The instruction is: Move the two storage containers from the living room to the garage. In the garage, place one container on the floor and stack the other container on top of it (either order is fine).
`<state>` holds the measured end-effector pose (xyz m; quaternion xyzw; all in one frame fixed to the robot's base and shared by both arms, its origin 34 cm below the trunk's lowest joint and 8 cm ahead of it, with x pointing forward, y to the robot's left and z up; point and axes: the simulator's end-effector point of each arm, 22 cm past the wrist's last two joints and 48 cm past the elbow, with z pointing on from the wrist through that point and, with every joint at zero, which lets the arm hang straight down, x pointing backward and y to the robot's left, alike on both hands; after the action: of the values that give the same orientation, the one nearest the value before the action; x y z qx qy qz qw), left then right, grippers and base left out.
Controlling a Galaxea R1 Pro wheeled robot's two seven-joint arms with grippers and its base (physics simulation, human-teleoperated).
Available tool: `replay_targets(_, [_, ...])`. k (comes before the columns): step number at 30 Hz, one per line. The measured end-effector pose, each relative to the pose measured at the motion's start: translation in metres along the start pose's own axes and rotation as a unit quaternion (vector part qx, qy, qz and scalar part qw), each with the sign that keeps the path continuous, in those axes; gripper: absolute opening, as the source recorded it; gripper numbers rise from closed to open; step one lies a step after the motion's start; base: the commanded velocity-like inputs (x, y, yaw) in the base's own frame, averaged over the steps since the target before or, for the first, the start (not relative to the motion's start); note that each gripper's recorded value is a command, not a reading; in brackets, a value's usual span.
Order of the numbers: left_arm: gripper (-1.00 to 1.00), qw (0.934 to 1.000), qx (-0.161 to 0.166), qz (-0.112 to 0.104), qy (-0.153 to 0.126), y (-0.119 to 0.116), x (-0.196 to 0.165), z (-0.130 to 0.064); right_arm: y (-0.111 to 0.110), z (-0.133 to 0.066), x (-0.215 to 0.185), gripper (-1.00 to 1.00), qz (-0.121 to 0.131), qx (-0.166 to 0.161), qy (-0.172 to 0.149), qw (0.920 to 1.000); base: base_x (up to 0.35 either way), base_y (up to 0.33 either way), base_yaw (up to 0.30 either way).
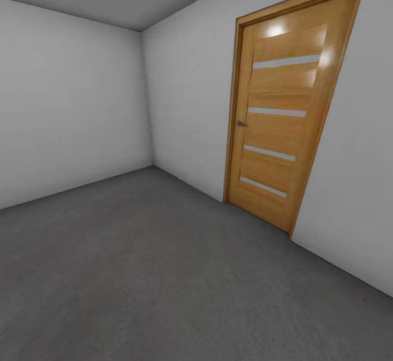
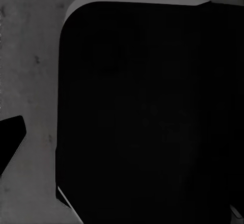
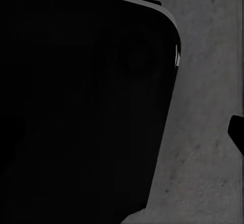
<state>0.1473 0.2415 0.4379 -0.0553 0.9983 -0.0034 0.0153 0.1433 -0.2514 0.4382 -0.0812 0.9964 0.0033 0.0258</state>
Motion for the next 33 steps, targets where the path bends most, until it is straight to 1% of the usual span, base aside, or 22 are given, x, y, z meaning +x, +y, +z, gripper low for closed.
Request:
replay_targets(13, [1.0,1.0,0.0,0.0,0.0,0.0,0.0,0.0,-0.0009,0.0,0.0,1.0,0.002,0.001,0.0,1.0,0.324,0.0,0.0])
replay_targets(24, [1.0,1.0,0.001,0.001,0.0,-0.001,-0.0001,0.0,-0.0003,0.0,0.0006,1.0,0.0,0.0,0.0,1.0,0.324,0.0,0.0])
replay_targets(26, [1.0,1.0,0.001,0.001,-0.001,-0.0012,-0.0002,0.0,-0.0007,0.0,0.0005,1.0,0.0,0.0,0.0,1.0,0.323,0.0,-0.088])
replay_targets(33, [1.0,1.0,0.001,0.001,-0.001,-0.0013,-0.0002,0.0,0.0003,0.0,0.0006,1.0,0.0,0.0,0.0,1.0,0.324,0.0,-0.266])
